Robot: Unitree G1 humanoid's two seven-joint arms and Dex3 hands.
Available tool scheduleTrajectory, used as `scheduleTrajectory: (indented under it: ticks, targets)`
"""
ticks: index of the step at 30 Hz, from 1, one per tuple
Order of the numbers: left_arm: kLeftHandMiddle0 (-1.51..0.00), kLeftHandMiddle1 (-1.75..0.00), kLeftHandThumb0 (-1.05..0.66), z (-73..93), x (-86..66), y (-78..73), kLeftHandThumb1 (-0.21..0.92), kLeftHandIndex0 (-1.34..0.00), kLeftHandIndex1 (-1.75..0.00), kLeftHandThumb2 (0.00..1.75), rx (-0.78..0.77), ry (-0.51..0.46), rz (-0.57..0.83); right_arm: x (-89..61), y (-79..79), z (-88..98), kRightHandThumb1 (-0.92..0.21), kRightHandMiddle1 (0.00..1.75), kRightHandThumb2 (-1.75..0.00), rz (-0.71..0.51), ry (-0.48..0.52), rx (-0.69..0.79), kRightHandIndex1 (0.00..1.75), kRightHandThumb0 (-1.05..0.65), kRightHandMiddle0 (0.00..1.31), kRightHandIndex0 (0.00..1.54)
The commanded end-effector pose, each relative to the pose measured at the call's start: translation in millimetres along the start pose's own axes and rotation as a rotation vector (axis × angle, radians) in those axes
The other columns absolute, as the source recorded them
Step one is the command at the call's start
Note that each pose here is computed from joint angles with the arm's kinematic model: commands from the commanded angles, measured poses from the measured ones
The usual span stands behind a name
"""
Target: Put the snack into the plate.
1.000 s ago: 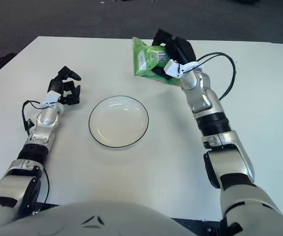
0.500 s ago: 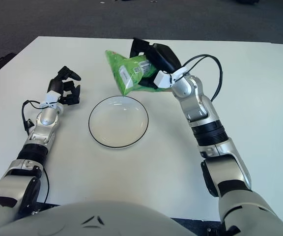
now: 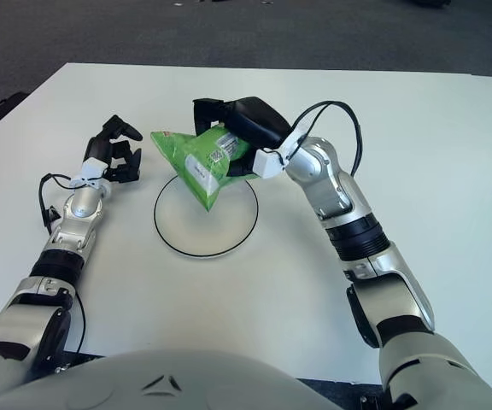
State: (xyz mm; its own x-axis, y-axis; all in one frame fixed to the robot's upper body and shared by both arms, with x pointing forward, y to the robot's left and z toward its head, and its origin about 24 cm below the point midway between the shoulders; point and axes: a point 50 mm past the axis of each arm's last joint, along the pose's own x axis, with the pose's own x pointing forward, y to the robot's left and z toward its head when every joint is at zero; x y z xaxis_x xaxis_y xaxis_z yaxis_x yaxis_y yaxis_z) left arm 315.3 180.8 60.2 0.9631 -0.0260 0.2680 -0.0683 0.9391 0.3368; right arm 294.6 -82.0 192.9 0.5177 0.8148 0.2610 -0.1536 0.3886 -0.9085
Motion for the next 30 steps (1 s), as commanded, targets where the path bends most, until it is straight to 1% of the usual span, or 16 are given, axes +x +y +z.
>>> scheduleTrajectory:
  ticks: [1,4,5,6,7,8,9,10,11,12,13,14,17,19,26,30]
  targets:
    - [-1.07,-1.75,-0.43,-47.3,-49.4,-15.0,0.49,-0.48,-1.75,1.10,-0.005,0.220,-0.038,-2.5,6.4,3.2,-0.07,1.60,-1.55,0.083,-0.026,-0.008,1.74,0.00,0.64,0.80]
    - [-1.07,-1.75,-0.43,-47.4,-49.5,-14.9,0.49,-0.47,-1.75,1.10,-0.006,0.220,-0.035,-4.7,8.7,1.2,-0.26,1.48,-1.30,0.139,-0.036,-0.007,1.74,0.00,0.60,0.65]
    - [-1.07,-1.75,-0.43,-47.4,-49.5,-15.0,0.49,-0.47,-1.75,1.10,-0.006,0.221,-0.034,-5.8,9.6,0.4,-0.34,1.50,-1.18,0.151,-0.042,-0.006,1.71,-0.08,0.56,0.52]
    - [-1.06,-1.75,-0.42,-47.5,-49.5,-15.0,0.49,-0.47,-1.75,1.10,-0.006,0.221,-0.034,-7.0,10.5,-0.3,-0.50,1.52,-0.95,0.167,-0.051,-0.007,1.64,-0.18,0.51,0.33]
    - [-1.06,-1.75,-0.42,-47.6,-49.5,-15.1,0.49,-0.47,-1.75,1.10,-0.006,0.222,-0.034,-7.7,11.1,-0.7,-0.44,1.46,-0.95,0.177,-0.057,-0.007,1.48,-0.24,0.36,0.21]
    - [-1.06,-1.75,-0.42,-47.7,-49.5,-15.0,0.49,-0.47,-1.75,1.10,-0.006,0.224,-0.036,-8.7,12.0,-0.8,-0.37,1.43,-1.00,0.201,-0.070,-0.015,1.37,-0.28,0.25,0.14]
    - [-1.05,-1.75,-0.42,-47.9,-49.5,-15.0,0.49,-0.47,-1.75,1.10,-0.006,0.225,-0.038,-9.4,12.7,-0.8,-0.34,1.37,-1.01,0.219,-0.080,-0.021,1.23,-0.31,0.20,0.11]
    - [-1.05,-1.75,-0.42,-48.0,-49.5,-14.9,0.49,-0.47,-1.75,1.09,-0.007,0.227,-0.040,-10.8,14.1,-1.6,-0.31,1.28,-1.03,0.252,-0.095,-0.036,1.01,-0.34,0.13,0.07]
    - [-1.04,-1.75,-0.42,-48.1,-49.5,-14.9,0.50,-0.47,-1.75,1.09,-0.005,0.228,-0.042,-12.7,15.8,-3.3,-0.31,1.16,-1.01,0.289,-0.112,-0.057,0.72,-0.41,0.08,0.04]
    - [-1.03,-1.75,-0.42,-48.1,-49.5,-14.9,0.50,-0.47,-1.75,1.09,-0.004,0.228,-0.043,-14.0,16.9,-4.6,-0.32,1.11,-0.99,0.311,-0.123,-0.070,0.58,-0.45,0.06,0.03]
    - [-1.02,-1.75,-0.42,-48.1,-49.5,-14.8,0.50,-0.47,-1.75,1.09,0.002,0.226,-0.044,-15.1,17.9,-6.0,-0.34,1.03,-0.95,0.334,-0.137,-0.087,0.37,-0.52,0.04,0.02]
    - [-1.01,-1.75,-0.42,-48.0,-49.5,-14.7,0.50,-0.47,-1.75,1.09,0.007,0.224,-0.043,-15.6,18.3,-6.9,-0.37,0.95,-0.89,0.345,-0.146,-0.097,0.24,-0.58,0.03,0.01]
    - [-0.99,-1.75,-0.42,-47.5,-49.7,-14.4,0.50,-0.46,-1.75,1.08,0.017,0.222,-0.044,-16.1,18.9,-8.7,-0.42,0.85,-0.79,0.366,-0.169,-0.117,0.08,-0.65,0.01,0.00]
    - [-0.98,-1.75,-0.42,-47.1,-50.0,-14.2,0.50,-0.46,-1.75,1.08,0.023,0.221,-0.045,-16.3,19.3,-9.6,-0.44,0.79,-0.75,0.377,-0.181,-0.127,0.04,-0.67,0.00,0.00]
    - [-0.98,-1.75,-0.42,-46.7,-50.4,-14.6,0.50,-0.46,-1.75,1.08,0.016,0.228,-0.049,-16.7,20.4,-14.5,-0.48,0.58,-0.63,0.452,-0.187,-0.139,0.00,-0.73,0.00,0.00]
    - [-0.98,-1.75,-0.42,-46.6,-50.0,-14.7,0.50,-0.46,-1.75,1.08,0.011,0.225,-0.046,-15.8,18.8,-16.3,-0.51,0.50,-0.58,0.481,-0.187,-0.138,0.00,-0.77,0.00,0.00]
